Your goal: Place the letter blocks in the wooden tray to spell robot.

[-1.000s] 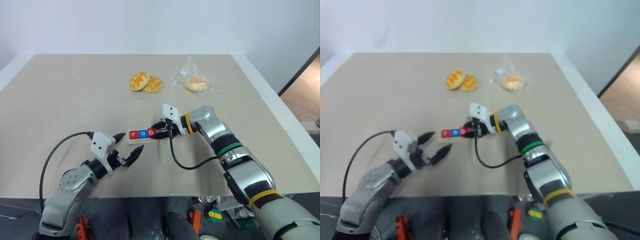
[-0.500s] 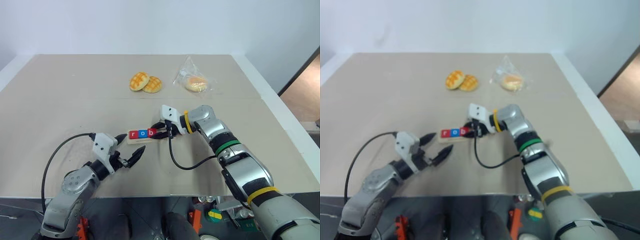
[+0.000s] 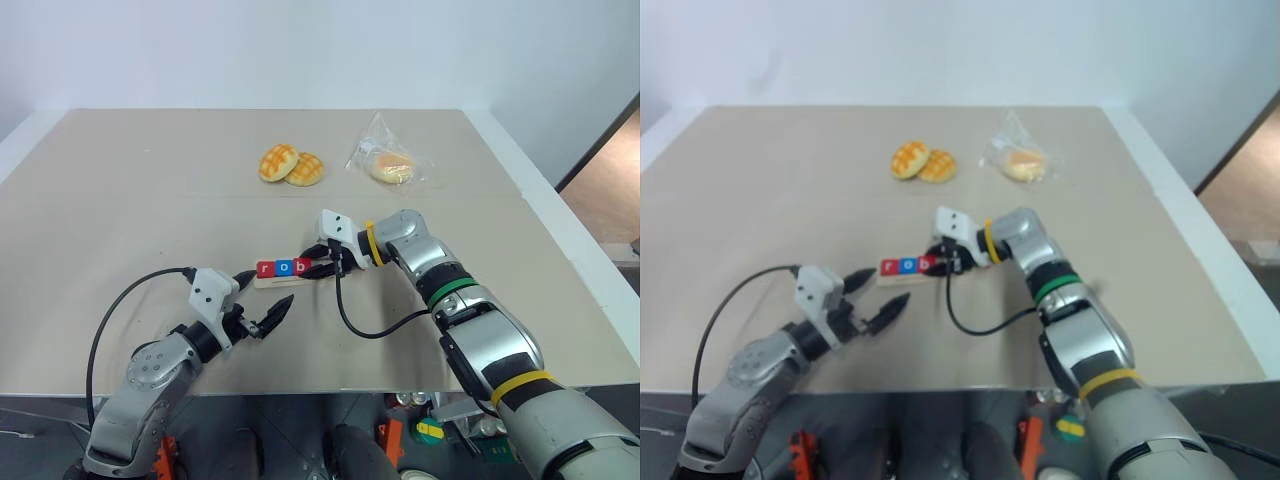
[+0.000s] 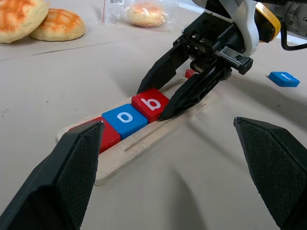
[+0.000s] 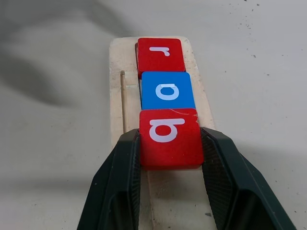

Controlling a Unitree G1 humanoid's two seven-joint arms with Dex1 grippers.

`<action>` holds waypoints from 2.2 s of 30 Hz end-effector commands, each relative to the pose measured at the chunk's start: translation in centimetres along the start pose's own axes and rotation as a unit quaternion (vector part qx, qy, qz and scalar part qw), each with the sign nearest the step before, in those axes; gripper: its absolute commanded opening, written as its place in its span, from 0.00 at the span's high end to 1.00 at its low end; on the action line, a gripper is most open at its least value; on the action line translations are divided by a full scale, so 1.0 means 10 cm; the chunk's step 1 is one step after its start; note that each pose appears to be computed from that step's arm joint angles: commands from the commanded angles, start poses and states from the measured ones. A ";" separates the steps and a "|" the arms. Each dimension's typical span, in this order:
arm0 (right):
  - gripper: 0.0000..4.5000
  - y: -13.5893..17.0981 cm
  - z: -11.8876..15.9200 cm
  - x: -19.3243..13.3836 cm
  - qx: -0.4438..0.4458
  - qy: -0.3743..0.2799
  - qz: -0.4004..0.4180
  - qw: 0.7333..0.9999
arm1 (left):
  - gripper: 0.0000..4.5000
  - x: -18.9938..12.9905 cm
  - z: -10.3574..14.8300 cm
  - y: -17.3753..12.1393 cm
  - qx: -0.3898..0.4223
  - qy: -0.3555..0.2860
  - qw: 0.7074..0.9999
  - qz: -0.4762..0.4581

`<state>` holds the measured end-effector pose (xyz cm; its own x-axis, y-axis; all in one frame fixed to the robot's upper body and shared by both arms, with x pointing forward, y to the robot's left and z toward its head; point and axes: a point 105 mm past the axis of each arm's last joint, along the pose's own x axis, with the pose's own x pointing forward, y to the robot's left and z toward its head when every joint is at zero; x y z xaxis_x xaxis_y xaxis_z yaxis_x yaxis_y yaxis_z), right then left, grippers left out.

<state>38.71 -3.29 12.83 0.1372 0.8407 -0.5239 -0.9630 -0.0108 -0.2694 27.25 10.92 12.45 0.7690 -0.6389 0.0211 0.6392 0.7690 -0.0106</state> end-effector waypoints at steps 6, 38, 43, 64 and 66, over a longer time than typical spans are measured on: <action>0.62 -0.05 0.05 -0.06 0.010 -0.001 0.001 1.000 | 0.00 0.00 0.11 -0.06 0.016 -0.016 1.000 -0.009; 0.62 0.03 0.01 0.07 0.031 -0.010 0.020 0.999 | 0.00 -0.02 0.10 -0.11 0.012 -0.016 1.000 -0.007; 0.62 0.05 -0.02 0.09 0.032 -0.008 0.023 0.999 | 0.00 -0.02 0.09 -0.12 0.010 -0.015 1.000 -0.007; 0.62 -0.12 0.05 0.00 0.050 -0.011 -0.023 0.998 | 0.00 -0.01 0.07 -0.10 0.010 -0.007 1.000 -0.008; 0.62 -0.12 0.03 0.00 0.053 -0.009 -0.022 0.998 | 0.00 -0.01 0.07 -0.10 0.009 -0.006 1.000 -0.009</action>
<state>39.37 -3.08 12.58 0.1567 0.8450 -0.5113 -0.9790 0.0647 -0.1932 26.71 10.38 11.98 0.7673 -0.6413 0.0014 0.6412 0.7670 -0.0240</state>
